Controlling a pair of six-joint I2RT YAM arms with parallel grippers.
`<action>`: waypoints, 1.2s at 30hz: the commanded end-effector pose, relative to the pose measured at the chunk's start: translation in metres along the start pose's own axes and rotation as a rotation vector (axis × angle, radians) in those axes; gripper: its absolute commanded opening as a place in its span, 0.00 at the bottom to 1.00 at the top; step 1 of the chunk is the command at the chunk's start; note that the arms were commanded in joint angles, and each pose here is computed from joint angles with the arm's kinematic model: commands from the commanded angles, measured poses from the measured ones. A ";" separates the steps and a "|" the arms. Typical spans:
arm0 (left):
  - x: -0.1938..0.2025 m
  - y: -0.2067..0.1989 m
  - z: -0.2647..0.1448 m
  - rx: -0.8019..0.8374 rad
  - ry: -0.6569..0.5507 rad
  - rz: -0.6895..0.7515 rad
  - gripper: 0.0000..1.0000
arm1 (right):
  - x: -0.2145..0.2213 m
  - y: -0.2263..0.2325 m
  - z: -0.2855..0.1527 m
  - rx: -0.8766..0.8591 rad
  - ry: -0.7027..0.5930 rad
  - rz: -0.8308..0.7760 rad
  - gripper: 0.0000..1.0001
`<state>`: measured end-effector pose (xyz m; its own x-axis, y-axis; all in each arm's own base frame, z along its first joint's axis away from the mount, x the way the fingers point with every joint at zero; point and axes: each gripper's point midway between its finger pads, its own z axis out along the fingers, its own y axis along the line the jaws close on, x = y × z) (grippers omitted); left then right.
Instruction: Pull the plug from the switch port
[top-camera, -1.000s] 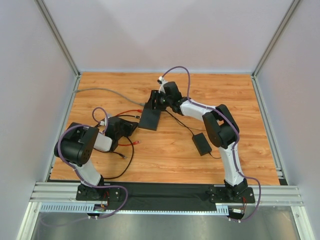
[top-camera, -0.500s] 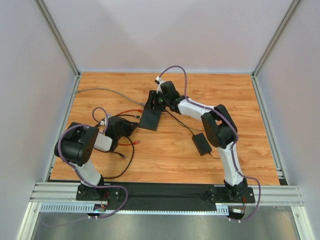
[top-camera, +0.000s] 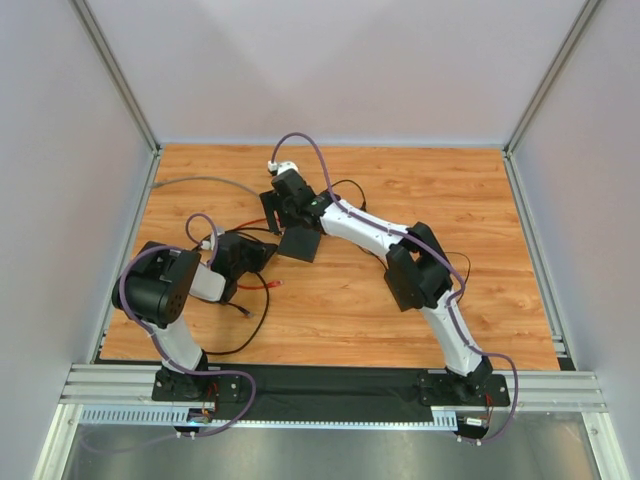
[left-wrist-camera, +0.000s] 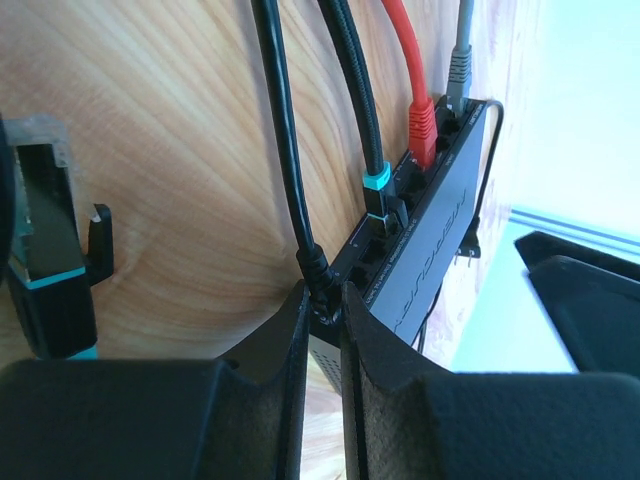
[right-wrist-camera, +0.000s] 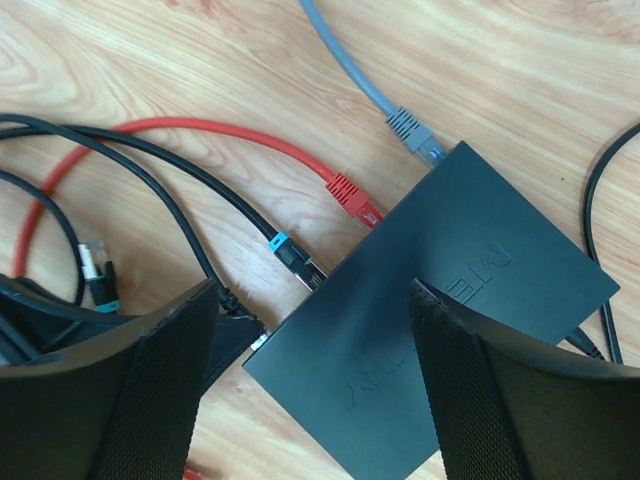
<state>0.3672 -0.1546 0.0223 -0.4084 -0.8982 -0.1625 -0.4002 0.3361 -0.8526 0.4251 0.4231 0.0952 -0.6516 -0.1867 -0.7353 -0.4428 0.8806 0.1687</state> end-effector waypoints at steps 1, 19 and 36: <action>0.004 0.013 0.003 -0.023 0.012 0.042 0.00 | 0.016 -0.024 0.010 0.152 0.059 -0.112 0.78; -0.001 0.016 0.002 -0.029 0.000 0.050 0.00 | 0.050 -0.020 0.026 0.174 0.173 -0.221 0.78; -0.033 0.013 -0.007 -0.031 -0.085 0.075 0.00 | 0.065 -0.013 0.032 0.133 0.217 -0.284 0.81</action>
<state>0.3692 -0.1463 0.0243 -0.4222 -0.8899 -0.1729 -0.3807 0.3472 -0.8571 0.4184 0.4128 0.0443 -0.6291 -0.4460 -0.6366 -0.5080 0.8558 -0.0975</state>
